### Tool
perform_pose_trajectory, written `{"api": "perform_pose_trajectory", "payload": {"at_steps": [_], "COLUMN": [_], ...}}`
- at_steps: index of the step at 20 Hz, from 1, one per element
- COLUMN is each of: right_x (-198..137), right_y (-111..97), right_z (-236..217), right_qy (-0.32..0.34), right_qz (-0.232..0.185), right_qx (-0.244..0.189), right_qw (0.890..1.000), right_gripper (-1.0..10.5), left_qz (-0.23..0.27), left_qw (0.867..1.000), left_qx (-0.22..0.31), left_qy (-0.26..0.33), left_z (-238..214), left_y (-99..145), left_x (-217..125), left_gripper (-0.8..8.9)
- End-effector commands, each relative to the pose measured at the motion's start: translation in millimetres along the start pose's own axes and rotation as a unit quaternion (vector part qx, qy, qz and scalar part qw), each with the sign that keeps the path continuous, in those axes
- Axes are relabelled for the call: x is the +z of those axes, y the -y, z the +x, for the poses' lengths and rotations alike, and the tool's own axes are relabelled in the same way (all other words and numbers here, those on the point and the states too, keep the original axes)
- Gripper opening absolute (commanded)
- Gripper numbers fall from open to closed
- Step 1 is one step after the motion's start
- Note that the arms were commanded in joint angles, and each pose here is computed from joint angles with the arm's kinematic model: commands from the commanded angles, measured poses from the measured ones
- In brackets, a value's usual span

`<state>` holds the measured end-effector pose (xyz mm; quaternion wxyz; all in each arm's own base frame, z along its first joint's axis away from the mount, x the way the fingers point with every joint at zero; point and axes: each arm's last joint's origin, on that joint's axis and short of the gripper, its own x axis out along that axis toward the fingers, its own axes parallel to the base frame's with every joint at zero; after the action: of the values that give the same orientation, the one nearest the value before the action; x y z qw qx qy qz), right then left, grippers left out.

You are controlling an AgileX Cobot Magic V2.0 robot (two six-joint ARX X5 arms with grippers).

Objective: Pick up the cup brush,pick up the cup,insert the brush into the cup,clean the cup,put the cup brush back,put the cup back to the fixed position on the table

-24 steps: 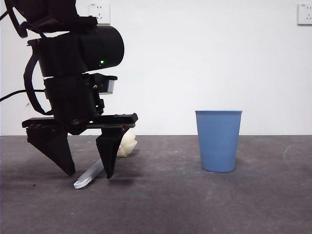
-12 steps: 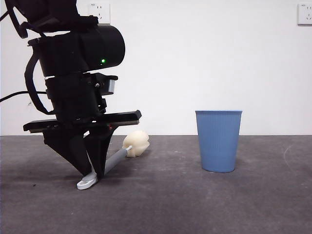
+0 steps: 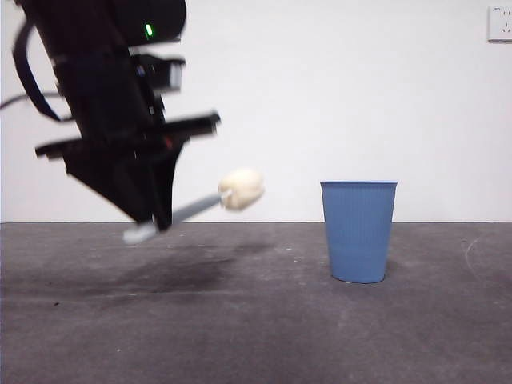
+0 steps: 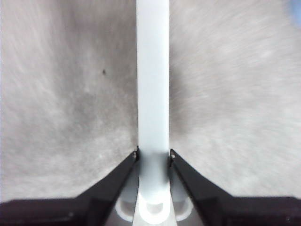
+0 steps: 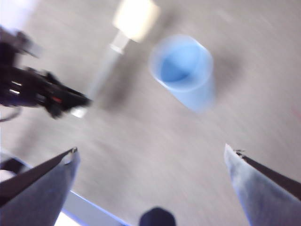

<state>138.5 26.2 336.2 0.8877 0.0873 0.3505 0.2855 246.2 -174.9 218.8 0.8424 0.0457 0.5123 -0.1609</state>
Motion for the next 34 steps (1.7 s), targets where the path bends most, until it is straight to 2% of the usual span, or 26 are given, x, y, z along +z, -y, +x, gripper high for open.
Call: {"api": "perform_pose_trajectory", "payload": {"at_steps": [1,7,9,13,18,27,34], "right_x": [-11,-42,-53,-72,-86,-92,-101], "right_y": [11,31,34,41,49,61,69], "right_z": [22,71,84,107,138,201,229], "right_qy": [-0.021,0.019,0.036,0.051,0.04,0.073,0.106], "right_qz": [0.003,0.017,0.018,-0.001,-0.039,-0.086,-0.101], "right_qx": [0.008,0.029,0.034,0.014,-0.01,-0.025,-0.038], "right_qw": [1.0,0.999,0.999,0.999,0.998,0.993,0.989], "right_gripper": [5.6,5.6,5.6,5.6,5.6,5.6,5.6], "left_qz": [0.029,0.032,0.031,0.04,0.04,0.044,0.044], "left_qw": [0.999,0.99,0.988,0.986,0.985,0.986,0.986], "left_qx": [-0.021,-0.059,-0.064,-0.065,-0.066,-0.074,-0.074], "left_qy": [0.026,0.124,0.139,0.149,0.152,0.143,0.143], "left_z": [-24,-105,-127,-155,-170,-171,-171], "left_y": [-1,-10,-14,-23,-28,-29,-29], "left_x": [-1,-14,-25,-45,-59,-62,-62], "left_gripper": [-0.09,-0.08,-0.08,-0.08,-0.08,-0.08,-0.08]}}
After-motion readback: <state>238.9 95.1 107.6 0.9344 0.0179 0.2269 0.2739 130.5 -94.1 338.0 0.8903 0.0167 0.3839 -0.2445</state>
